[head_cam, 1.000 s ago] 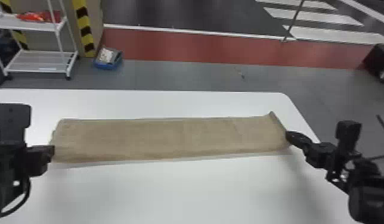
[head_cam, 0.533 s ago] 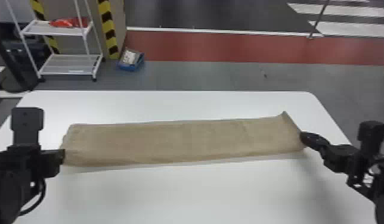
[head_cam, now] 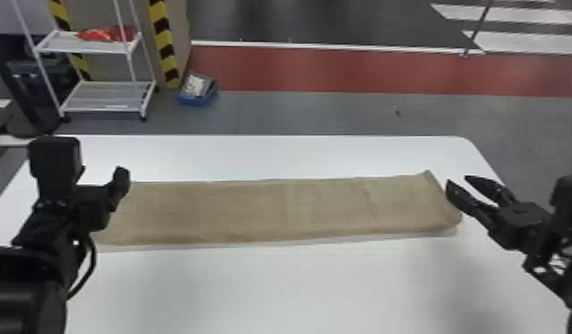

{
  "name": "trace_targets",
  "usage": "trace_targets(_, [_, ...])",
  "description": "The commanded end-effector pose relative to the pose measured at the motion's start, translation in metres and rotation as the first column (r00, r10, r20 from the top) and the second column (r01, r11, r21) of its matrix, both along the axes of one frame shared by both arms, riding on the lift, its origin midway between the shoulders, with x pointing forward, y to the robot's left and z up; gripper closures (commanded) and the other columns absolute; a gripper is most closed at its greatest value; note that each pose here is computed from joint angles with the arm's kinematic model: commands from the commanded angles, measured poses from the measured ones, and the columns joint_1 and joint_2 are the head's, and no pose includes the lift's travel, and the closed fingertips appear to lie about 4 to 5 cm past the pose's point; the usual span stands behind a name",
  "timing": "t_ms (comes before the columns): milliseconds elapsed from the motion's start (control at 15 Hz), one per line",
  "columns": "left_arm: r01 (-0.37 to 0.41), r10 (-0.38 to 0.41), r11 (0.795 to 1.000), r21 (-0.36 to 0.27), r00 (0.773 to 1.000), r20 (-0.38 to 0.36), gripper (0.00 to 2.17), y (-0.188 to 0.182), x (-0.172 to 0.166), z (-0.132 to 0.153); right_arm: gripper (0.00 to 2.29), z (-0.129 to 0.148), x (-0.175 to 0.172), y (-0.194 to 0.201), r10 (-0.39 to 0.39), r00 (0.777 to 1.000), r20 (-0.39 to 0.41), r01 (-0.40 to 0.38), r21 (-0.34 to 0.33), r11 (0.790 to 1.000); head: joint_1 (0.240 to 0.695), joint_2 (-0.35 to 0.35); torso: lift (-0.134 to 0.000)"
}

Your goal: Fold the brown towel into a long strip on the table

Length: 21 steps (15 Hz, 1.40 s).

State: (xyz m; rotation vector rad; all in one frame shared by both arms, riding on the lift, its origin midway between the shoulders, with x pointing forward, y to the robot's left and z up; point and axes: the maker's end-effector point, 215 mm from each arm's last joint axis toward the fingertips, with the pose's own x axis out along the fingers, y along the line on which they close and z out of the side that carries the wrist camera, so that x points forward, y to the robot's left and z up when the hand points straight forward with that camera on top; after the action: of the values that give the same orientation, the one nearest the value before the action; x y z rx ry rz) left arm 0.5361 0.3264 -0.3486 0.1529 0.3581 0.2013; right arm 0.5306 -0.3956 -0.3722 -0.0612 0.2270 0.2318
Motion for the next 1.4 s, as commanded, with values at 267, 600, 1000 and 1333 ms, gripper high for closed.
trace_targets(267, [0.131,-0.120,0.991,-0.013,0.937,0.329,0.08,-0.094,0.010,0.050,0.05,0.042,0.005,0.075,0.078,0.983,0.163,-0.094,0.090,0.992,0.695,-0.080,-0.123])
trace_targets(600, [0.186,-0.178,0.982,0.008,0.926,0.333,0.08,-0.146,-0.004,0.043,0.05,0.054,-0.011,0.152,0.049,0.980,0.194,-0.082,0.165,0.983,0.695,-0.089,-0.123])
trace_targets(1000, [0.144,-0.137,0.990,-0.001,0.942,0.307,0.08,-0.121,-0.022,0.030,0.05,0.053,-0.034,0.174,0.011,0.983,0.181,-0.052,0.222,0.974,0.695,-0.039,-0.123])
trace_targets(1333, [0.156,-0.137,0.987,-0.035,0.938,0.318,0.08,-0.113,-0.027,0.035,0.07,0.049,-0.041,0.170,-0.009,0.986,0.168,-0.030,0.231,0.973,0.695,-0.015,-0.123])
